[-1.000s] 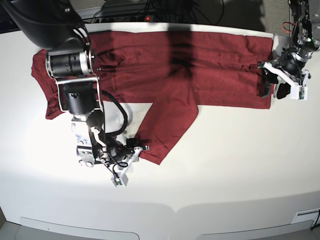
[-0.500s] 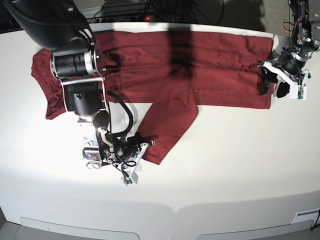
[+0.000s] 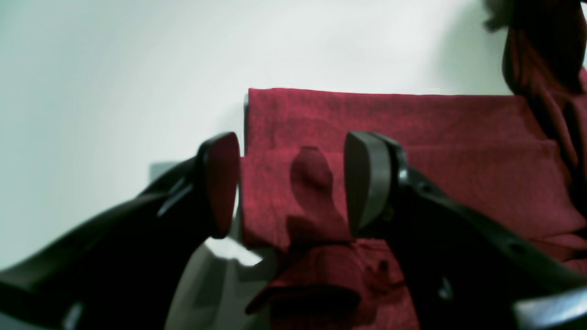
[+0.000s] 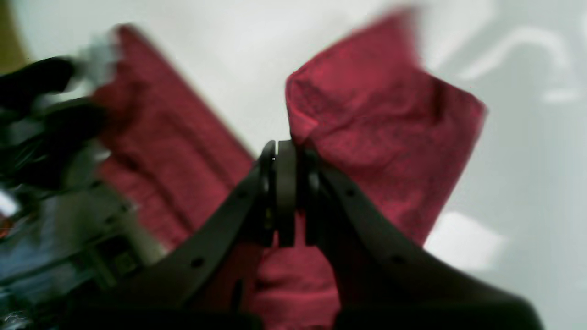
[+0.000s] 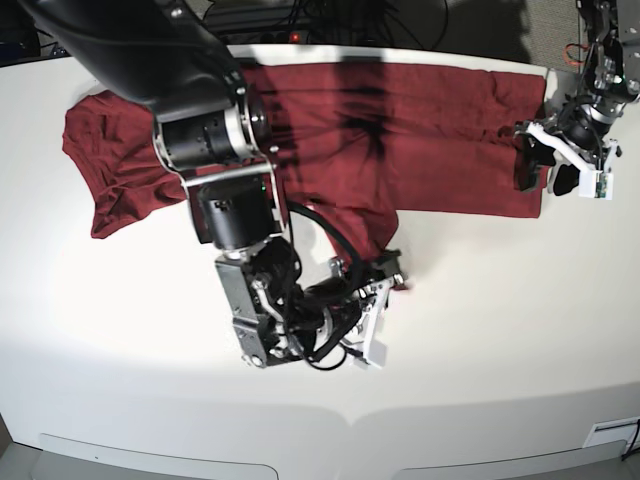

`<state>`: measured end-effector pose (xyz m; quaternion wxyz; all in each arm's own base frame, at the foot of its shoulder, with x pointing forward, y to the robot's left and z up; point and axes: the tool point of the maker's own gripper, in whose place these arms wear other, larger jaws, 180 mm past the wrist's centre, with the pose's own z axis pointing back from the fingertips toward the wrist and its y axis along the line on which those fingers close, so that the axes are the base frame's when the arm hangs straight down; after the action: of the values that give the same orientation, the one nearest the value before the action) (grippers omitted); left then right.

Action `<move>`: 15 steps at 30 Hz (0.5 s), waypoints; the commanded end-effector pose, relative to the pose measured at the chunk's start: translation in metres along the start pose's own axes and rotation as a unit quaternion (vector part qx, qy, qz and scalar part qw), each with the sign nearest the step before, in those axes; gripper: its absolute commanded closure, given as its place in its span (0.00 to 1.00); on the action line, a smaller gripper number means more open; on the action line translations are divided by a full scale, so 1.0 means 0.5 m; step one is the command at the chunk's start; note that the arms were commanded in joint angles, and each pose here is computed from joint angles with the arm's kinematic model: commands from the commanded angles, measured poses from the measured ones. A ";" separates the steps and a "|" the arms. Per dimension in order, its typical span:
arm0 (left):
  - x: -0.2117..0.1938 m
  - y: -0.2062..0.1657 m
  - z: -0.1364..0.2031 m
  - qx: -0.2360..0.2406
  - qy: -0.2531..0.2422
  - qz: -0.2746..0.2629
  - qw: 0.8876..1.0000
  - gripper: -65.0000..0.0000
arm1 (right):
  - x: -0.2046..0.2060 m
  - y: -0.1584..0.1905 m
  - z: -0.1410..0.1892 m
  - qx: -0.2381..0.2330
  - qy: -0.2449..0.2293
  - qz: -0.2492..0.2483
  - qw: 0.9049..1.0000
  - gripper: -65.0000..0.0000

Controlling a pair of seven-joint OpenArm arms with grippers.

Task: Fold the T-shirt properly
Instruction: 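Drag the sleeve across the shirt toward the left gripper, then release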

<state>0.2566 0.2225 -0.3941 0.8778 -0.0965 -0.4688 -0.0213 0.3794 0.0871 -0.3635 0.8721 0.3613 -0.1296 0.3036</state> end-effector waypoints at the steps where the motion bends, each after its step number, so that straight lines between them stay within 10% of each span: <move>1: 0.031 0.003 0.004 -0.003 -0.024 -0.006 1.000 0.45 | 0.049 0.031 0.020 0.025 -0.028 0.018 0.999 1.00; 8: 0.040 0.004 0.005 -0.003 -0.037 -0.007 0.999 0.45 | 0.003 0.172 0.000 0.178 0.034 0.035 0.983 1.00; 15: 0.041 0.004 0.005 -0.003 -0.038 -0.007 0.999 0.45 | 0.024 0.313 0.015 0.346 -0.012 0.017 0.938 1.00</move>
<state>0.2595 0.2228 -0.3898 0.8711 -0.0968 -0.4811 -0.0200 0.2820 0.1670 -0.2896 0.7031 0.6281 -0.0114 0.3332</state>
